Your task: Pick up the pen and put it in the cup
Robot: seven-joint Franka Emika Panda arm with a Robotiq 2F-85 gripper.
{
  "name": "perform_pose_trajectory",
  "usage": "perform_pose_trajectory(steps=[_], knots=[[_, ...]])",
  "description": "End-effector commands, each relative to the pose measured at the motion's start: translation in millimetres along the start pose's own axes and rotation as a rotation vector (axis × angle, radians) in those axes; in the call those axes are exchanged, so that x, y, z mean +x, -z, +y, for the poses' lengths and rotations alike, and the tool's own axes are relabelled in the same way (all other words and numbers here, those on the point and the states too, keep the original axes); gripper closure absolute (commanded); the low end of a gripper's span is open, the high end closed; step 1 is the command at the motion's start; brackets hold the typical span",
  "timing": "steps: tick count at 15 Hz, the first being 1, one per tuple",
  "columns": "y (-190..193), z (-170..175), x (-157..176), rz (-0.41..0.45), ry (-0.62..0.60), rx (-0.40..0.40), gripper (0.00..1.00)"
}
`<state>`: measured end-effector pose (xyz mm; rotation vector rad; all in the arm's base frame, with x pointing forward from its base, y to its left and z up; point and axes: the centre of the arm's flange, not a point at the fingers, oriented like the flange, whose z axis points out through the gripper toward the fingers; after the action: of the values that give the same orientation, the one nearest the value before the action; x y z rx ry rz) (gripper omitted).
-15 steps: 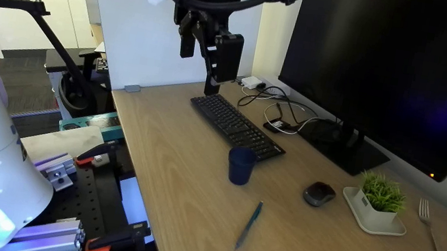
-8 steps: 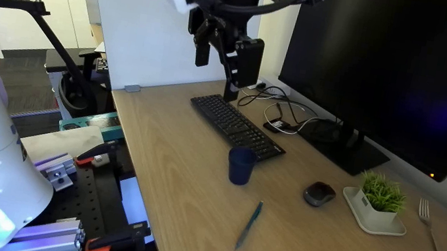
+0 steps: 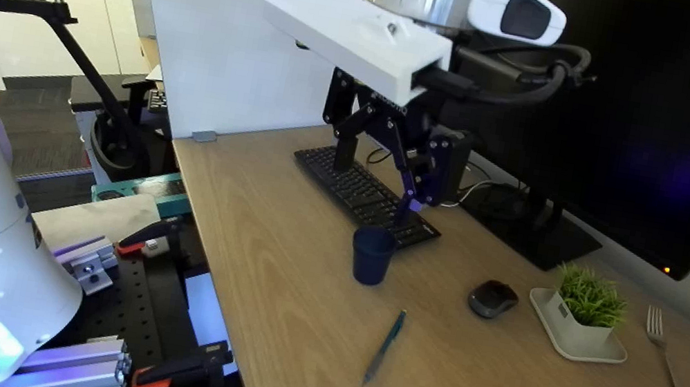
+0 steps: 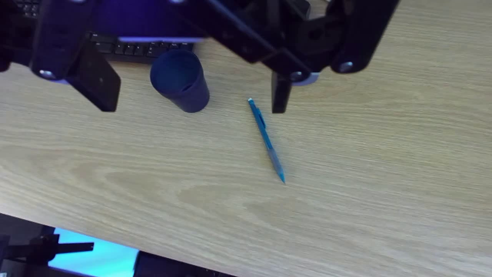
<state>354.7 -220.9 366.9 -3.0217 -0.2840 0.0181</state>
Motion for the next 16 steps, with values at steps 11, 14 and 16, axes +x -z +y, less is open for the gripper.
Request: perform_pose_trajectory(steps=[11, 14, 16], knots=[[-94, 77, 39, -0.165, 0.168, -0.081, 0.00], [-128, 81, 50, -0.195, 0.211, -0.090, 0.00], [-146, 80, 58, -0.198, 0.236, -0.094, 0.00]])
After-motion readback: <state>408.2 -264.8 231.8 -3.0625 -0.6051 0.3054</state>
